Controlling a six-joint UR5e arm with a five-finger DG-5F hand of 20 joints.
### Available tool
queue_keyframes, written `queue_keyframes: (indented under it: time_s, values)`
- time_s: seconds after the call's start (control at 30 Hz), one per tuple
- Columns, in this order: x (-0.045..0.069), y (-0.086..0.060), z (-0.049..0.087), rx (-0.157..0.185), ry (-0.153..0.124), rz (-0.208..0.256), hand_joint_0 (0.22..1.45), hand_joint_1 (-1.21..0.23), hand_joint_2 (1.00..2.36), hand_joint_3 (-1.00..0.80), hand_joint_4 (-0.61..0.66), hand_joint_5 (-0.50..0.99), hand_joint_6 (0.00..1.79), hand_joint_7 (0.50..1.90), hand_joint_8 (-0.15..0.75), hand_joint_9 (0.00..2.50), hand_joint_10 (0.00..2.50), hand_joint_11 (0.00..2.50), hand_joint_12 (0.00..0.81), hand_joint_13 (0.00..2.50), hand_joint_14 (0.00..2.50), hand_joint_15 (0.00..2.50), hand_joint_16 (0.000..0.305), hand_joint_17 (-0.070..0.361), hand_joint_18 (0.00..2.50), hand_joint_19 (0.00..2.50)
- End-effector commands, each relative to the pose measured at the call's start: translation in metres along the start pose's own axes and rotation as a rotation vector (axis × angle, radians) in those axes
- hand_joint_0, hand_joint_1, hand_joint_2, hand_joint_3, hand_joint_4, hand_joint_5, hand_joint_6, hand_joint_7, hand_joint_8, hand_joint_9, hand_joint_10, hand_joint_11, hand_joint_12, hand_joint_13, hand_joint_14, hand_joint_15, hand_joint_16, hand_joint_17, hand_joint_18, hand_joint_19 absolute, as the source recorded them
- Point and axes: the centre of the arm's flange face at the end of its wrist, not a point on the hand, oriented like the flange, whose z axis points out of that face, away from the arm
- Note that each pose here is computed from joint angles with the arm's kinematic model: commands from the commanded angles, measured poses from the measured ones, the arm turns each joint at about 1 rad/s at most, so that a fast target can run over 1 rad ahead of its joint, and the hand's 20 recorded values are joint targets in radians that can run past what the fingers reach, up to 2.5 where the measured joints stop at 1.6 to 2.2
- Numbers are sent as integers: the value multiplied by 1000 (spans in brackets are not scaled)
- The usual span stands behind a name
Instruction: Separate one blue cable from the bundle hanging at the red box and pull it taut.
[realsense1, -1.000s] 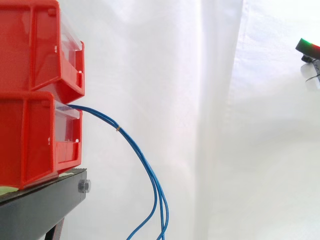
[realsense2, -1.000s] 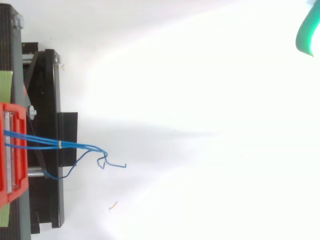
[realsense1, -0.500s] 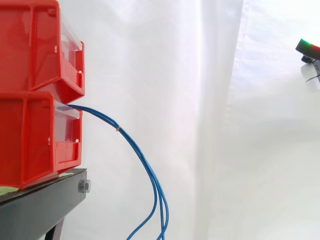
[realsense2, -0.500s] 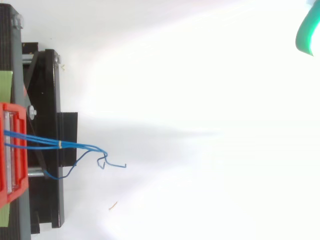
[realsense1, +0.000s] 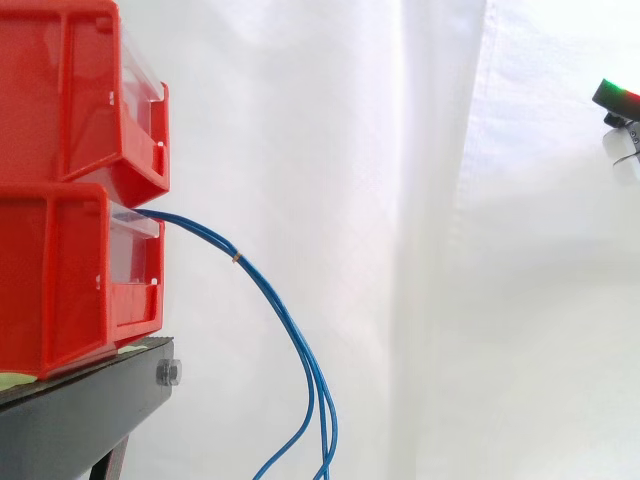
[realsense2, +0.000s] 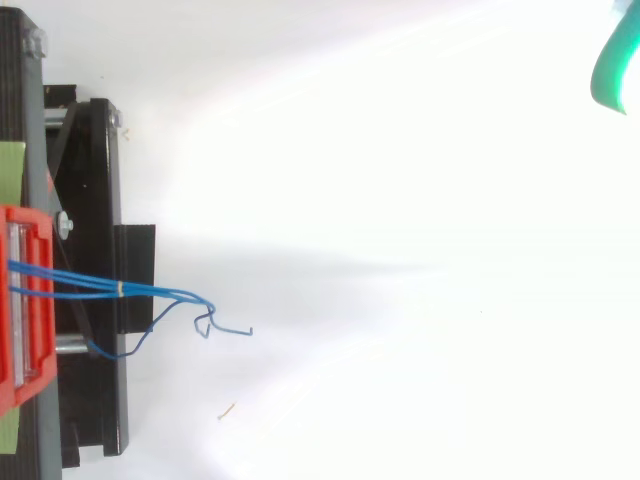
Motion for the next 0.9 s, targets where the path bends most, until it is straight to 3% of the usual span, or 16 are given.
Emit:
queue_keyframes:
  time_s: [0.0, 0.23, 0.3, 0.4, 0.43, 0.73, 0.87]
  values:
    - [1, 0, 1, -3, 1, 0, 546, -602, 1000, -500, 243, -236, 501, 704, 310, 308, 0, 24, 381, 293, 3, 89, 54, 122, 492, 430]
    - [4, -5, 9, -14, -7, 1, 547, -600, 1000, -500, 242, -236, 501, 704, 312, 309, 0, 31, 381, 289, 3, 92, 54, 122, 492, 431]
    - [4, -5, 12, -22, -21, -2, 546, -600, 1000, -500, 243, -236, 501, 704, 311, 310, 0, 25, 381, 289, 2, 92, 54, 122, 492, 431]
    - [8, -12, 25, -31, -64, -2, 546, -601, 1000, -500, 243, -236, 501, 704, 311, 310, 0, 25, 382, 290, 3, 92, 54, 122, 491, 439]
    - [8, -12, 25, -31, -64, -2, 546, -601, 1000, -500, 242, -236, 501, 703, 311, 310, 0, 20, 382, 290, 3, 92, 54, 122, 492, 431]
    - [26, -53, 58, -5, -60, -3, 546, -600, 1000, -500, 243, -236, 501, 704, 312, 309, 0, 24, 383, 294, 3, 93, 54, 122, 492, 432]
    - [31, -74, 75, -6, -81, 4, 546, -601, 1000, -500, 243, -236, 501, 706, 311, 309, 0, 25, 383, 295, 3, 96, 54, 122, 493, 431]
